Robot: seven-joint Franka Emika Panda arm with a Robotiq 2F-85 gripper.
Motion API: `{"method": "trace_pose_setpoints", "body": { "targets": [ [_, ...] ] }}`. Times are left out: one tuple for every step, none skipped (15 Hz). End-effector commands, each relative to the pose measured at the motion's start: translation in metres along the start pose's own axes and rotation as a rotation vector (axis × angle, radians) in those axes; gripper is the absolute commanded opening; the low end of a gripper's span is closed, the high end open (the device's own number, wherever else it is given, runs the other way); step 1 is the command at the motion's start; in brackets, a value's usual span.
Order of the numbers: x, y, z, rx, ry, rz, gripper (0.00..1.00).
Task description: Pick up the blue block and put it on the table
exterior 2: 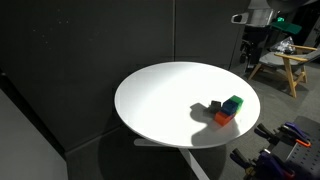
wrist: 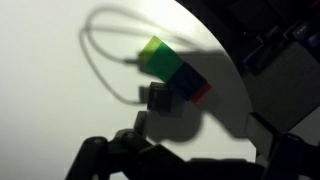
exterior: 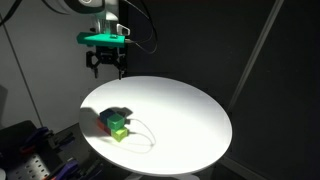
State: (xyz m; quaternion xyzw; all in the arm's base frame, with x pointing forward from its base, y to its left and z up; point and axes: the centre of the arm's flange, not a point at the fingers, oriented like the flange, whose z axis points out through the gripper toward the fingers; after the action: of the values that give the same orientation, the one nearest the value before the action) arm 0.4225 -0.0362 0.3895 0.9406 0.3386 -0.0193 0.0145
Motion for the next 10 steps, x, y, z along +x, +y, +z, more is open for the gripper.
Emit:
{"method": "trace_pose_setpoints", "body": {
  "targets": [
    [0.002,-0.001,0.002,-0.003,0.004,-0.027,1.0],
    [0.003,-0.002,0.003,-0.004,0.004,-0.043,1.0],
    [0.005,-0.003,0.005,-0.007,0.003,-0.059,1.0],
    [0.007,-0.003,0.006,-0.004,0.002,-0.074,1.0],
    [0.008,-0.003,0.008,-0.002,0.001,-0.092,1.0],
    [0.01,-0.003,0.009,-0.005,0.001,-0.112,1.0],
    [0.012,-0.001,0.011,-0.009,0.003,-0.137,1.0],
    [0.014,0.0,0.012,-0.014,0.005,-0.154,1.0],
    [0.015,0.003,0.013,-0.018,0.01,-0.176,1.0],
    [0.017,0.007,0.014,-0.019,0.013,-0.195,1.0]
  ]
}}
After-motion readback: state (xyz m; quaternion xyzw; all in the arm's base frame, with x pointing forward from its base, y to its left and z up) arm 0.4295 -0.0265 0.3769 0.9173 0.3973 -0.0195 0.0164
